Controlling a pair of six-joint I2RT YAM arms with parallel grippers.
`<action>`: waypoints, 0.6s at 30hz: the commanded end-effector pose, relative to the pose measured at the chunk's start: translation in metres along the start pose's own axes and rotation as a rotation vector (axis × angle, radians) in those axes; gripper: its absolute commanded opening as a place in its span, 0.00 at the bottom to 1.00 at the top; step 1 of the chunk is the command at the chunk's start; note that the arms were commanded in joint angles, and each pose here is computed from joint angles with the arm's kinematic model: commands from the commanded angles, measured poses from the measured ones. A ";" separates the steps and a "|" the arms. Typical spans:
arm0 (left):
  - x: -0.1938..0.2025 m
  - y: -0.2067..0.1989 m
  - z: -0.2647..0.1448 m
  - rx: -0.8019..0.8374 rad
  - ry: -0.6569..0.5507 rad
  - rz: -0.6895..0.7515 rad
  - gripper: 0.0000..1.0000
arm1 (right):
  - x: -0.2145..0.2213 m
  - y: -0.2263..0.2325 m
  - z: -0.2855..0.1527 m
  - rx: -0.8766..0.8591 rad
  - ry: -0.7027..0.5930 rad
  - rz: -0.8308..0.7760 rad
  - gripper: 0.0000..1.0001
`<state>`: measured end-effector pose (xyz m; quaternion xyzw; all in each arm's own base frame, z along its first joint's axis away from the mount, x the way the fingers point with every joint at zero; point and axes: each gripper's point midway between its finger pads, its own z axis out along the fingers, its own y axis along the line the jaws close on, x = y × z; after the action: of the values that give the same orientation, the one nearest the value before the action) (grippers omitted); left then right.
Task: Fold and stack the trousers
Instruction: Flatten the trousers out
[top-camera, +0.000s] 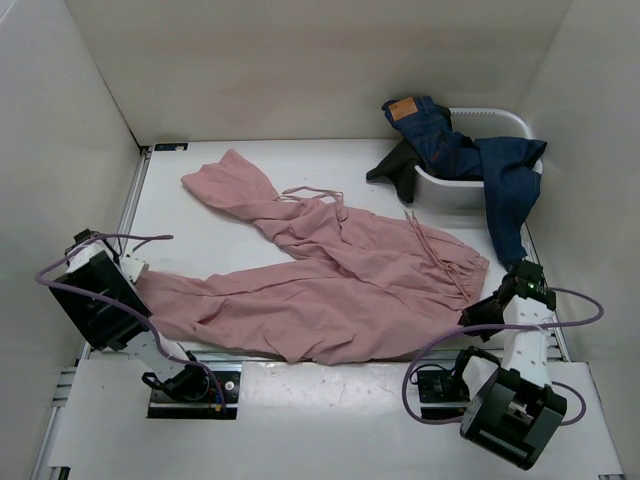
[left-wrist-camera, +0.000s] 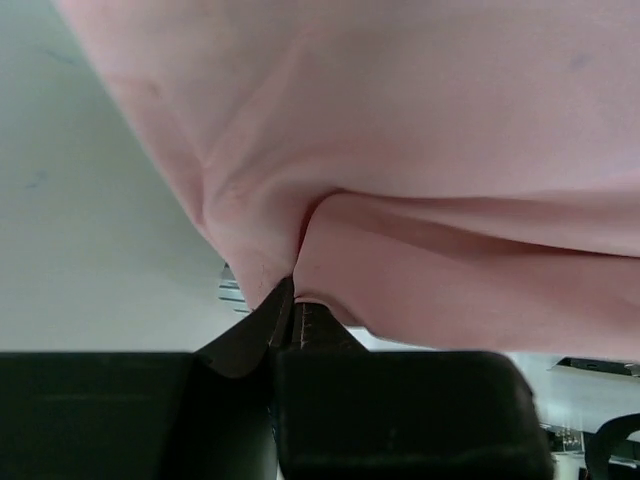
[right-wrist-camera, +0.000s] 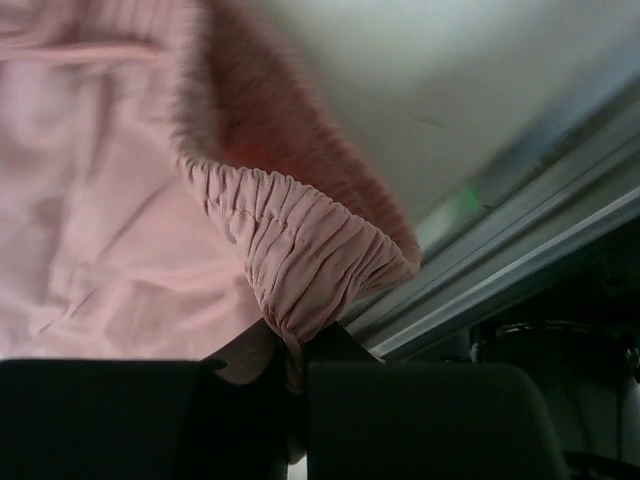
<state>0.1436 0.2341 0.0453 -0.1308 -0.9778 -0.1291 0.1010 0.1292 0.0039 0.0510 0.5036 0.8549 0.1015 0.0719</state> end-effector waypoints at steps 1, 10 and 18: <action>0.004 0.002 0.003 -0.014 -0.004 -0.017 0.14 | -0.009 -0.007 0.003 0.023 -0.060 0.091 0.00; 0.035 0.001 0.008 -0.009 0.084 -0.004 0.56 | -0.016 -0.040 -0.014 0.206 -0.157 0.150 0.82; -0.009 0.050 -0.077 -0.072 -0.192 -0.032 0.89 | -0.068 0.004 -0.083 0.103 -0.377 0.024 0.99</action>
<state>0.1405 0.2564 0.0857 -0.1232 -0.9797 -0.1292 0.0917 0.1315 -0.0485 0.1031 0.5554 0.8167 -0.0177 0.1560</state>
